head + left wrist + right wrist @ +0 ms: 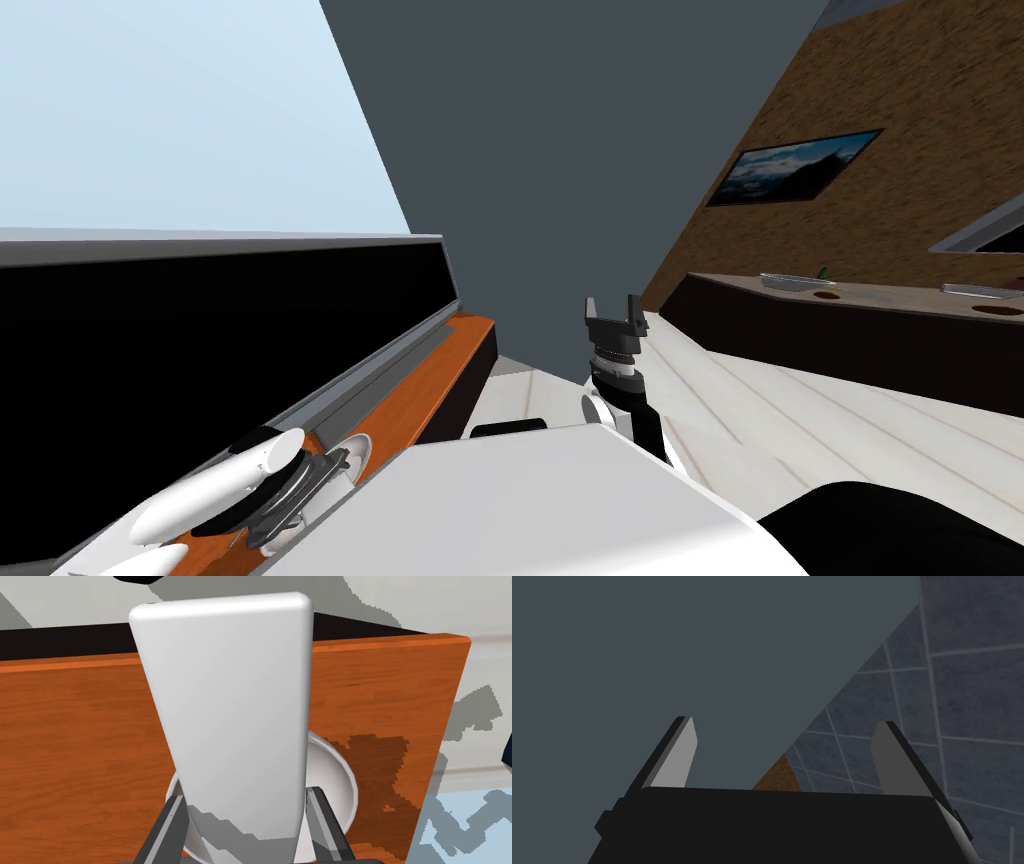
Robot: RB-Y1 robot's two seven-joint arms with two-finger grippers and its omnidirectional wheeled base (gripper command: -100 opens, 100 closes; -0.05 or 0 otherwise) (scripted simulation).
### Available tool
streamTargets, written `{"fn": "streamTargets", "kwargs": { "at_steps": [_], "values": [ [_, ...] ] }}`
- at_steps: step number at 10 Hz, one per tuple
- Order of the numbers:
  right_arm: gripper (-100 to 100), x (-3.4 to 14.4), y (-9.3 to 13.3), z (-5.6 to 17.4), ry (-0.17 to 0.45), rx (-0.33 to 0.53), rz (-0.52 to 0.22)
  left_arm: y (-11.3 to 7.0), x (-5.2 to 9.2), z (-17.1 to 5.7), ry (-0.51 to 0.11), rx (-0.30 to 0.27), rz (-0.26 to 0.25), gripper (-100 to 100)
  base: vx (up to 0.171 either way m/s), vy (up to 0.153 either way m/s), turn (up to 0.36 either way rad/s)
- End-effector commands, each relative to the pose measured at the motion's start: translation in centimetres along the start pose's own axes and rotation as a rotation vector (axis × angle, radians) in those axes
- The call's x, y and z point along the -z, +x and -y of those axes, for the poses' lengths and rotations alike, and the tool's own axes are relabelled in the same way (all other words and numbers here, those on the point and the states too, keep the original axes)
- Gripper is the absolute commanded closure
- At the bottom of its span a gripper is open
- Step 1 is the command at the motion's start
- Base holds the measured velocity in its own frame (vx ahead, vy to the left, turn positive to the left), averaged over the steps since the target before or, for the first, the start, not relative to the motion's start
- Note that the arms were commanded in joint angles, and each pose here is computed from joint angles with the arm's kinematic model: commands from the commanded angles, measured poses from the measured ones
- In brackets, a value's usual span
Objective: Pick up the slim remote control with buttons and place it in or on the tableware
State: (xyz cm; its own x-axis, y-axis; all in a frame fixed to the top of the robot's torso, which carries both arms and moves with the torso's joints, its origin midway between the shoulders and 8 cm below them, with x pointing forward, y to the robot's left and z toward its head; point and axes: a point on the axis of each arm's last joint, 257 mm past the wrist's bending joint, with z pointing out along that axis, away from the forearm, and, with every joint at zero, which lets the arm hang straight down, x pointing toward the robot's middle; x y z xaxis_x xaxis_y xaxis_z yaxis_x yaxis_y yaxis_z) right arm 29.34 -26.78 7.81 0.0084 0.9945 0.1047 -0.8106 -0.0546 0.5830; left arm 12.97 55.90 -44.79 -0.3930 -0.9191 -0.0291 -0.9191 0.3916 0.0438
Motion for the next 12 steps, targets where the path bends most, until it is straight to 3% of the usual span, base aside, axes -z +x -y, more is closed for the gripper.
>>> {"fn": "streamTargets", "kwargs": {
  "at_steps": [1,4,5,9,10,11,12],
  "values": [
    [0,0.0,0.0,0.0,0.000,0.000,0.000,0.5,-0.2,-0.5,0.013,0.012,-0.013,100,0.035,0.217,-0.137],
    [0,0.0,0.0,0.0,0.000,0.000,0.000,1.0,-0.4,-1.0,0.026,0.028,-0.024,100,0.007,0.186,-0.103],
    [0,0.0,0.0,0.0,0.000,0.000,0.000,0.9,-0.4,-1.0,0.028,0.027,-0.023,-100,0.000,0.022,0.000],
    [0,0.0,0.0,0.0,0.000,0.000,0.000,0.9,-0.4,-1.0,0.028,0.027,-0.022,-100,0.000,0.002,0.000],
    [0,0.0,0.0,0.0,0.000,0.000,0.000,0.9,-0.4,-1.0,0.028,0.027,-0.022,0,0.000,0.000,0.000],
    [0,0.0,0.0,0.0,0.000,0.000,0.000,0.3,0.6,-1.4,0.030,0.010,-0.023,-100,0.037,-0.025,0.118],
    [0,0.0,0.0,0.0,0.000,0.000,0.000,0.1,1.1,-1.6,0.031,0.001,-0.023,-100,0.059,-0.038,0.160]
  ]
}}
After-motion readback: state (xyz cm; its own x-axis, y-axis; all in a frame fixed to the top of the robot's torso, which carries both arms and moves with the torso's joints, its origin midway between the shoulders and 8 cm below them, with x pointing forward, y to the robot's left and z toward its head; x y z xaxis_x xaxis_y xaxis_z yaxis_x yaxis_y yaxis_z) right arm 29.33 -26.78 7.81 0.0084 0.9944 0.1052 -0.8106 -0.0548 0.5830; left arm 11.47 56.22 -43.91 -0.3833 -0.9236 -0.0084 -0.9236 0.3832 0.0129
